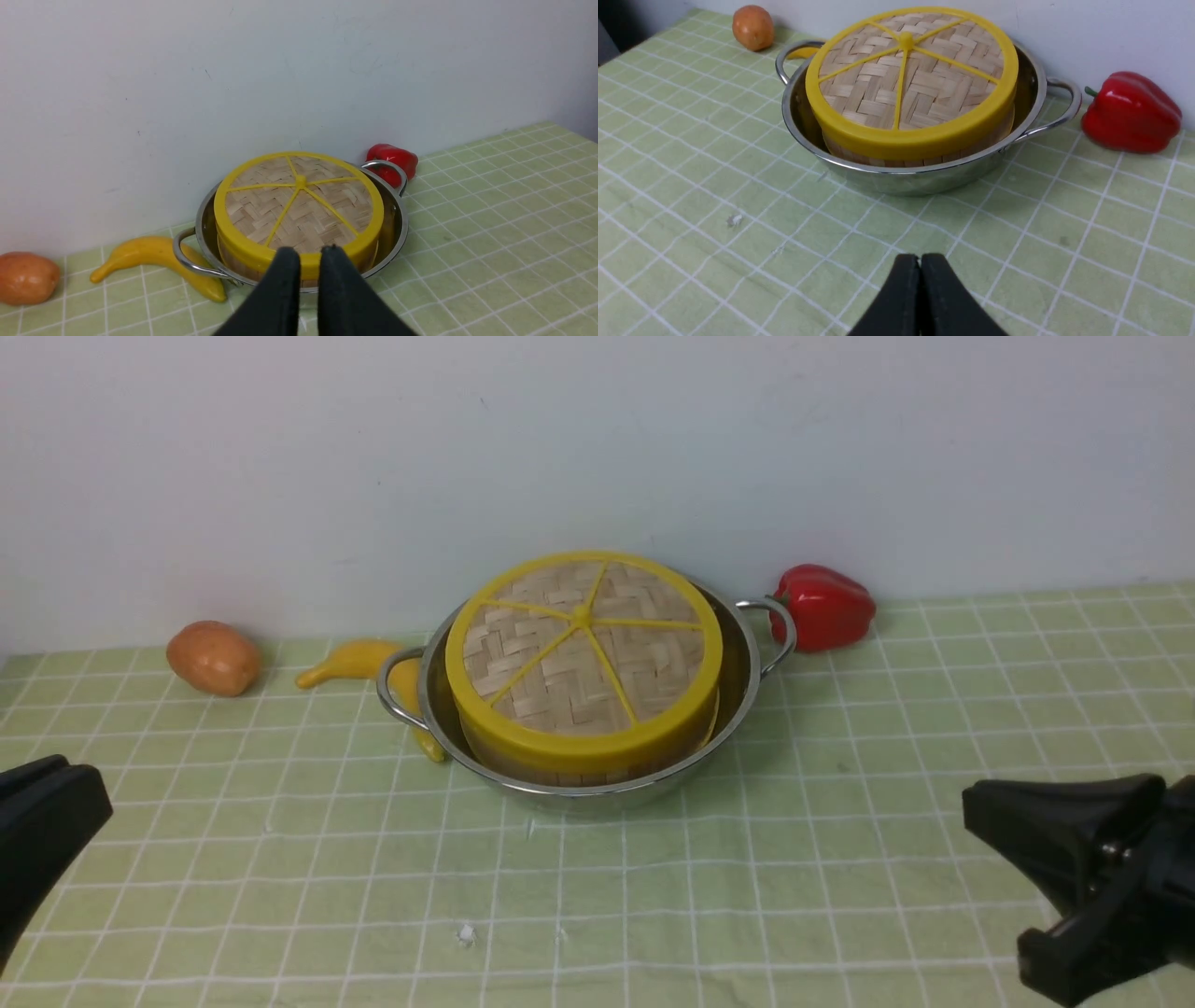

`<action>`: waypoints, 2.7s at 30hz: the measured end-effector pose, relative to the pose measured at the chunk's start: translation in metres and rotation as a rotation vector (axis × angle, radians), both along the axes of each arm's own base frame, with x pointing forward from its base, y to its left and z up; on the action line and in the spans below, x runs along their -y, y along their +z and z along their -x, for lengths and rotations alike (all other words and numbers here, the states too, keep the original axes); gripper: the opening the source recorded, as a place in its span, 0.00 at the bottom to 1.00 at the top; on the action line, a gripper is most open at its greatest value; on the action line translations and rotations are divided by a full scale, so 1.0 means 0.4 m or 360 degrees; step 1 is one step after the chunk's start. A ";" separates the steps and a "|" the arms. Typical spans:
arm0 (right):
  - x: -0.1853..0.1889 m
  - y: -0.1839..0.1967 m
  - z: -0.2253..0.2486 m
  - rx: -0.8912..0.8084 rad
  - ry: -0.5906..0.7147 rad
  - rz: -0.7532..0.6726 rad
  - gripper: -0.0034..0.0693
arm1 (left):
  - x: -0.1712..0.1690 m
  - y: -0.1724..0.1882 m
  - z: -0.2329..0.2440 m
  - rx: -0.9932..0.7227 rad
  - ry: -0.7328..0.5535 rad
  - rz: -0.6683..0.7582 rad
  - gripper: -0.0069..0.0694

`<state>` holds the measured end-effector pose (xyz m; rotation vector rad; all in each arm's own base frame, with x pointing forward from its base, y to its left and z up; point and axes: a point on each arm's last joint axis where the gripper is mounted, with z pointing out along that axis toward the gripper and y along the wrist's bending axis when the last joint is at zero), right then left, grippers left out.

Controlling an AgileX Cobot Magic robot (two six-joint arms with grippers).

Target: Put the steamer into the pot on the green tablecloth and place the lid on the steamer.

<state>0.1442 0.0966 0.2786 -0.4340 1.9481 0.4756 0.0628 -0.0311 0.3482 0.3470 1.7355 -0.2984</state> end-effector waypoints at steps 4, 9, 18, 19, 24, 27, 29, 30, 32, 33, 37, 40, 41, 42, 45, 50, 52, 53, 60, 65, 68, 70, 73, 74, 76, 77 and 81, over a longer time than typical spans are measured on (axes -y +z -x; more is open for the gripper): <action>0.038 0.010 0.007 0.0103 -0.0075 0.0047 0.09 | 0.000 0.000 0.000 0.0000 0.0001 -0.0004 0.19; 0.150 -0.021 0.062 0.0214 -0.0447 -0.0055 0.13 | -0.001 -0.001 0.000 -0.0001 0.0004 -0.0018 0.20; 0.234 -0.161 0.179 0.0437 -0.0854 -0.0121 0.18 | -0.002 -0.002 0.000 -0.0003 0.0006 -0.0028 0.22; 0.237 -0.174 0.187 0.0456 -0.0877 -0.0124 0.18 | -0.002 -0.002 0.000 -0.0004 0.0006 -0.0028 0.23; 0.242 -0.187 0.213 0.0608 -0.0914 -0.0164 0.20 | -0.002 -0.002 0.000 -0.0003 0.0007 -0.0031 0.23; 0.242 -0.182 0.218 0.0651 -0.0911 -0.0177 0.21 | -0.002 -0.002 0.000 -0.0005 0.0006 -0.0032 0.24; 0.242 -0.183 0.218 0.0648 -0.0912 -0.0176 0.22 | -0.002 -0.002 0.000 -0.0005 0.0006 -0.0032 0.24; 0.242 -0.183 0.218 0.0648 -0.0912 -0.0176 0.22 | -0.002 -0.002 0.000 -0.0005 0.0006 -0.0032 0.24; 0.242 -0.183 0.218 0.0648 -0.0912 -0.0176 0.23 | -0.002 -0.002 0.000 -0.0005 0.0006 -0.0032 0.24; 0.242 -0.183 0.218 0.0647 -0.0912 -0.0175 0.24 | -0.002 -0.002 0.000 -0.0005 0.0006 -0.0032 0.24; 0.242 -0.184 0.217 0.0645 -0.0912 -0.0175 0.25 | -0.002 -0.002 0.000 -0.0005 0.0006 -0.0032 0.24; 0.242 -0.184 0.217 0.0647 -0.0912 -0.0170 0.27 | -0.002 -0.002 0.000 -0.0005 0.0006 -0.0032 0.24; 0.242 -0.184 0.217 0.0647 -0.0912 -0.0170 0.27 | -0.002 -0.002 0.000 -0.0005 0.0006 -0.0032 0.24; 0.242 -0.184 0.217 0.0647 -0.0911 -0.0169 0.28 | -0.002 -0.002 0.000 -0.0005 0.0006 -0.0032 0.25; 0.242 -0.183 0.217 0.0648 -0.0911 -0.0171 0.29 | -0.005 0.000 0.007 0.0023 0.0015 -0.0047 0.26; 0.242 -0.183 0.217 0.0647 -0.0912 -0.0175 0.31 | -0.040 -0.039 0.035 0.0160 0.0264 -0.0304 0.27; 0.242 -0.183 0.217 0.0647 -0.0912 -0.0175 0.32 | -0.053 -0.094 0.040 0.0144 0.0390 -0.0350 0.27; 0.242 -0.183 0.217 0.0647 -0.0912 -0.0175 0.33 | -0.058 -0.136 0.038 0.0114 0.0455 -0.0364 0.28; 0.242 -0.183 0.217 0.0647 -0.0912 -0.0175 0.36 | -0.077 -0.335 0.035 0.0033 0.0626 -0.0430 0.29; 0.242 -0.183 0.217 0.0649 -0.0912 -0.0175 0.37 | -0.080 -0.391 0.028 -0.0036 0.0627 -0.0452 0.30; 0.242 -0.183 0.217 0.0649 -0.0912 -0.0175 0.38 | -0.080 -0.406 0.026 -0.0057 0.0625 -0.0451 0.30; 0.242 -0.183 0.217 0.0649 -0.0912 -0.0175 0.38 | -0.081 -0.414 0.025 -0.0062 0.0627 -0.0452 0.31; 0.242 -0.183 0.217 0.0649 -0.0912 -0.0175 0.38 | -0.081 -0.424 0.024 -0.0075 0.0627 -0.0455 0.31; 0.242 -0.183 0.217 0.0649 -0.0912 -0.0175 0.38 | -0.081 -0.425 0.024 -0.0075 0.0627 -0.0455 0.31; 0.242 -0.183 0.217 0.0649 -0.0912 -0.0175 0.38 | -0.081 -0.426 0.024 -0.0076 0.0627 -0.0455 0.31; 0.242 -0.183 0.217 0.0649 -0.0912 -0.0175 0.38 | -0.081 -0.426 0.024 -0.0076 0.0627 -0.0455 0.31; 0.242 -0.183 0.217 0.0649 -0.0912 -0.0175 0.38 | -0.081 -0.426 0.024 -0.0076 0.0627 -0.0455 0.32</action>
